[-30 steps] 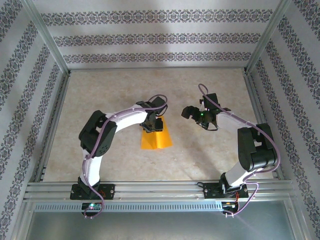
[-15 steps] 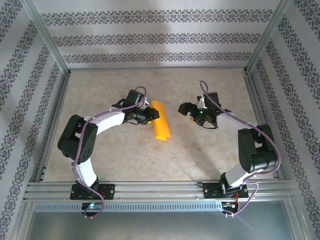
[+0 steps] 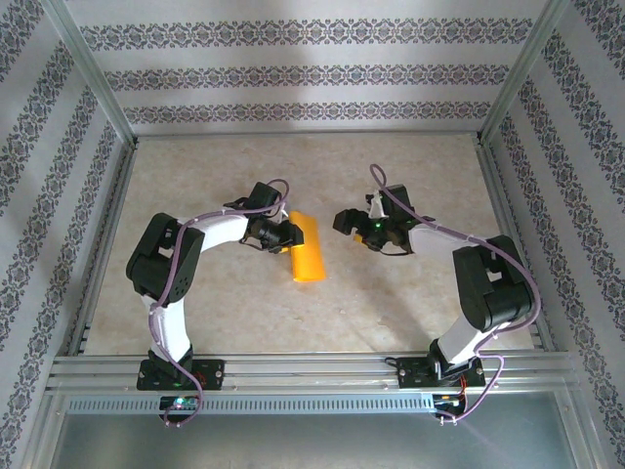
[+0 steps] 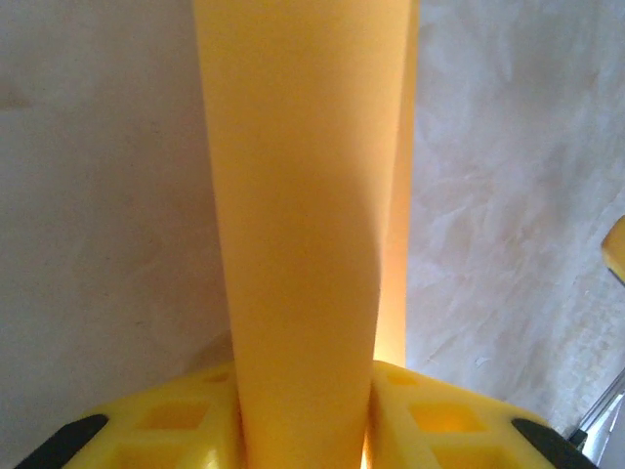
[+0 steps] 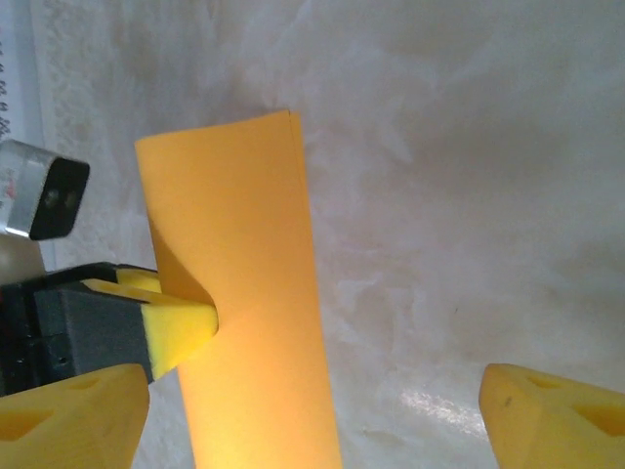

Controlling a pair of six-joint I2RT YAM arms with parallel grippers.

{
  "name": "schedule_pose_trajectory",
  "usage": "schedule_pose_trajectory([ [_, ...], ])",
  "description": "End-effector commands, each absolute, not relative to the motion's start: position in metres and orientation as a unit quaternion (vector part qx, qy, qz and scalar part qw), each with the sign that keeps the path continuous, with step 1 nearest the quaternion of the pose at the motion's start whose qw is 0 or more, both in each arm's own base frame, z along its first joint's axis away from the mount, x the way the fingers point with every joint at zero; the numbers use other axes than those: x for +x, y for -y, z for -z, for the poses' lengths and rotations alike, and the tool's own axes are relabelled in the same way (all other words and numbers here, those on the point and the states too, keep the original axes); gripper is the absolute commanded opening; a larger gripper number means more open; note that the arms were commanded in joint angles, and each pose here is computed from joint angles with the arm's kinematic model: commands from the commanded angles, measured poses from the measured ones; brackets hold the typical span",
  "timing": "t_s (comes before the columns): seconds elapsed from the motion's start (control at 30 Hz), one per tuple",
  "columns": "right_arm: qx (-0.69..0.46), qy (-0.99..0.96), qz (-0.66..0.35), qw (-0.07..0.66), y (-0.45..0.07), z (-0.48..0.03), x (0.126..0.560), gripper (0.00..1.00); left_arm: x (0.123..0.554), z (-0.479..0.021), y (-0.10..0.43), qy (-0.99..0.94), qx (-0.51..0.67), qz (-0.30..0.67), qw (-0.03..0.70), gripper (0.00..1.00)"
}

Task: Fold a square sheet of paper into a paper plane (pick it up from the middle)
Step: First fold the square sheet of paper in half at the center of the table.

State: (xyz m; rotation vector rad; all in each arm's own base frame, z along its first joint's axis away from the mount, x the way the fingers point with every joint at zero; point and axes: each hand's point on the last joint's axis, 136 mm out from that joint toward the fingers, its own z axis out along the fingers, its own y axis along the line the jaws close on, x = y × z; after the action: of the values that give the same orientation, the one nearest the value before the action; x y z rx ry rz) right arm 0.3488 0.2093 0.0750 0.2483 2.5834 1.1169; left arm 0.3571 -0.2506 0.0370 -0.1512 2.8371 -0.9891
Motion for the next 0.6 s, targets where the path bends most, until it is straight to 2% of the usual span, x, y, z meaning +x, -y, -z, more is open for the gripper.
schedule_pose_trajectory([
  [0.0,0.076,-0.900,-0.404,0.148,-0.223,-0.075,0.350,0.84,0.360,-0.032,0.240,-0.950,-0.041,0.302,0.063,0.33],
  [0.2,0.084,-0.902,-0.401,0.137,-0.228,-0.067,0.353,0.77,0.357,-0.024,0.235,-0.957,-0.029,0.284,0.051,0.30],
  [0.57,0.088,-0.903,-0.400,0.132,-0.230,-0.066,0.358,0.76,0.349,-0.011,0.230,-0.958,-0.006,0.286,0.029,0.29],
])
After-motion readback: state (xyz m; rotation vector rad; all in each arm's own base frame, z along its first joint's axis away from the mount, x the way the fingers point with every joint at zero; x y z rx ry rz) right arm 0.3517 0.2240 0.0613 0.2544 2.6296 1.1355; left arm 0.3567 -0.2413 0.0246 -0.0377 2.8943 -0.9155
